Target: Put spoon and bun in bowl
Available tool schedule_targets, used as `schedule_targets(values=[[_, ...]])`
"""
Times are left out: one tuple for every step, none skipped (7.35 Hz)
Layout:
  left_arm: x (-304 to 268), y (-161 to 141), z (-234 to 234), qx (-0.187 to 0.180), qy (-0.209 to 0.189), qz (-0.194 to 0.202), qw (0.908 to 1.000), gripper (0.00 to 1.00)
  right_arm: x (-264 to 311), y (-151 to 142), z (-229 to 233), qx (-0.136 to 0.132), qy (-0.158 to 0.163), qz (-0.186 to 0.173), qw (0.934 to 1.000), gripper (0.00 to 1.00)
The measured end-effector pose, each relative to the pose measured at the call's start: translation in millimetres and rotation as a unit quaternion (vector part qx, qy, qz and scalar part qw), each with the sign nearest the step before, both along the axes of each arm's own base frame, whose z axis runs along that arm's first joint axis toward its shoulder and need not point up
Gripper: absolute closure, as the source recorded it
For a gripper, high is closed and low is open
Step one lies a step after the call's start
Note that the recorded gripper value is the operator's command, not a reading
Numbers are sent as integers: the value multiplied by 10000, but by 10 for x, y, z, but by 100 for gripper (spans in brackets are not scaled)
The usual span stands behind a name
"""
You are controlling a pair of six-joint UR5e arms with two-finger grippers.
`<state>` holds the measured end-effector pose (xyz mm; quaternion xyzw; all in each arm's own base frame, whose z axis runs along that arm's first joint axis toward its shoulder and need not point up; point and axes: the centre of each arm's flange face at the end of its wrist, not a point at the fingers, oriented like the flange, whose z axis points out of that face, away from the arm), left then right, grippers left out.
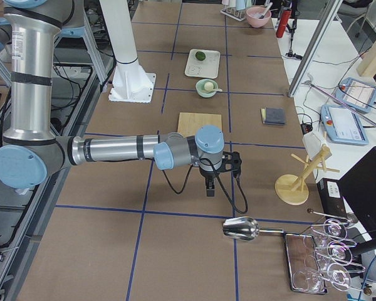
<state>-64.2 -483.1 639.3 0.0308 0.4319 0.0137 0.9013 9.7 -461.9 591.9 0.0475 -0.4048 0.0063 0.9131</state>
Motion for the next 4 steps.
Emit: schedule_targets(values=[[0, 0, -3, 30, -4, 0, 10000, 0, -66, -5, 19, 42, 110, -94, 9999, 0], [-1, 3, -7, 46, -7, 0, 10000, 0, -112, -6, 50, 123, 244, -210, 9994, 0], [-1, 6, -12, 62, -6, 3, 10000, 0, -119, 3, 85, 199, 340, -345, 9986, 0], [0, 5, -16, 76, -4, 7, 10000, 0, -77, 17, 126, 219, 414, -502, 9976, 0]])
